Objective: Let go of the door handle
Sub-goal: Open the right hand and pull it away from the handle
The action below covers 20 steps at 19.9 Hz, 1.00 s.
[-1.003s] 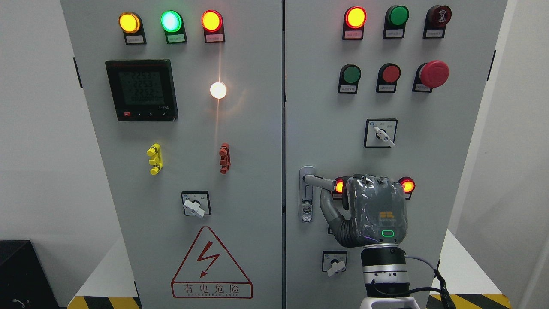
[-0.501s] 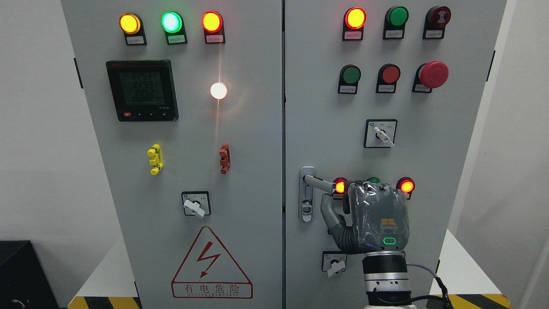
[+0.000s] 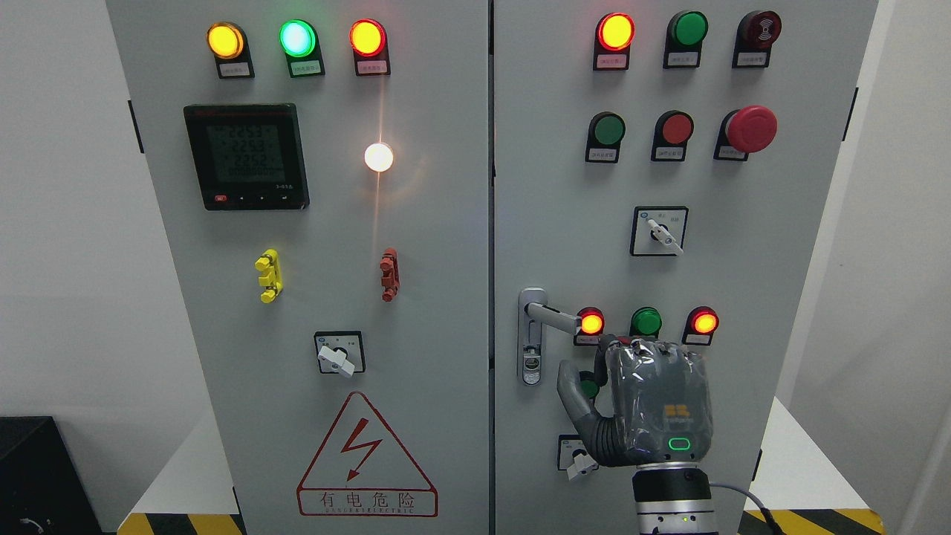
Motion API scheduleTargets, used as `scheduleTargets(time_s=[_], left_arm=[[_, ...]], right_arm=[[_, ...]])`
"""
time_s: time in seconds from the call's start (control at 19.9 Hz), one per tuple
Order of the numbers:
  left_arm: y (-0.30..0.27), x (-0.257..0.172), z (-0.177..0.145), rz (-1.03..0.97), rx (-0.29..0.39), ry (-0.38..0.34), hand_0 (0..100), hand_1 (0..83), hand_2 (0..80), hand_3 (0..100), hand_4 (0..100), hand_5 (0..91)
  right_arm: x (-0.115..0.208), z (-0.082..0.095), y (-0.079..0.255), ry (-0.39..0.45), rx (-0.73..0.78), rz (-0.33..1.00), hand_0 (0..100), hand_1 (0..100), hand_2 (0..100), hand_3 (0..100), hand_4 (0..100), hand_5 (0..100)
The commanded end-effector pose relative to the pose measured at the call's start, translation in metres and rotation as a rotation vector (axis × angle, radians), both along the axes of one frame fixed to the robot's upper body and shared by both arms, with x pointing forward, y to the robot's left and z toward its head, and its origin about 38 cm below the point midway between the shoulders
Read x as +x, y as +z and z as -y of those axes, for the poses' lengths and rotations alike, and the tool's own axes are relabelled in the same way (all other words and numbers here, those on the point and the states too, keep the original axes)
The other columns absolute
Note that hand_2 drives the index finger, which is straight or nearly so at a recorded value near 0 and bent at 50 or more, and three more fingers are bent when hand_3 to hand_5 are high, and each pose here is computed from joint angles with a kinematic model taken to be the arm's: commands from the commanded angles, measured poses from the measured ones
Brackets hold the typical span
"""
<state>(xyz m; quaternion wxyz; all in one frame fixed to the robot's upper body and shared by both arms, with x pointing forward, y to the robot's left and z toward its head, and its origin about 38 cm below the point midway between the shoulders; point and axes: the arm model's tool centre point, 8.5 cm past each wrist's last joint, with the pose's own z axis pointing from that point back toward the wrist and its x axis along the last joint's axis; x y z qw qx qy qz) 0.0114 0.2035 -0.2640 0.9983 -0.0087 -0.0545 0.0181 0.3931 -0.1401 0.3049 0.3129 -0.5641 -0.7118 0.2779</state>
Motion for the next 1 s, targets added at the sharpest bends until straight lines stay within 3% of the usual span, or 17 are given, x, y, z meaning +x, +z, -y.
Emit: scheduleTargets(time_s=[0.0,0.1,0.15,0.25,0.3,0.4,0.55,0.6,0.7,0.95], left_arm=[[0.001,0.007,-0.001,-0.003,0.005,-0.003,12,55.6,0.0,0,0,0.0],[0.001,0.007,-0.001,-0.003,0.005,-0.003,12,55.6,0.0,0,0,0.0],[0.001,0.007,-0.001,-0.003,0.005,-0.003,12,55.6,0.0,0,0,0.0],[0.001,0.007,-0.001,-0.003,0.005,-0.003,12,55.6,0.0,0,0,0.0],[0.001,0.007,-0.001,-0.003,0.005,-0.003,12,55.6,0.0,0,0,0.0],[0.001,0.007,-0.001,-0.003,0.005,-0.003,12,55.6,0.0,0,0,0.0],[0.001,0.007,-0.001,-0.003,0.005,-0.003,12,55.6,0.0,0,0,0.0],[0.001,0.007,-0.001,-0.003,0.005,-0.003,12,55.6,0.0,0,0,0.0],[0.001,0.007,-0.001,-0.003,0.005,-0.003,12,55.6,0.0,0,0,0.0],[0.001,0.007,-0.001,-0.003,0.005,-0.003,12,55.6,0.0,0,0,0.0]], right_arm=[[-0.022,0.026,-0.002,-0.01,0.014,0.028,52,39,62,80,81,81],[-0.028,0.037,-0.005,0.006,0.007,0.04,52,38,52,69,68,65],[-0.031,0.043,-0.004,0.012,0.005,0.054,52,38,51,68,66,64],[-0.036,0.054,-0.003,0.024,0.006,0.072,51,37,40,52,51,51],[-0.039,0.06,-0.001,0.042,0.014,0.086,51,37,39,50,51,49],[-0.042,0.076,-0.001,0.075,0.033,0.115,51,36,30,39,38,38],[-0.047,0.092,0.0,0.1,0.033,0.14,52,34,19,27,28,28],[-0.048,0.094,0.001,0.103,0.033,0.147,52,33,18,26,27,27],[-0.05,0.094,0.003,0.106,0.034,0.156,52,30,1,11,14,16],[-0.054,0.091,0.004,0.169,0.073,0.186,53,25,0,0,1,4]])
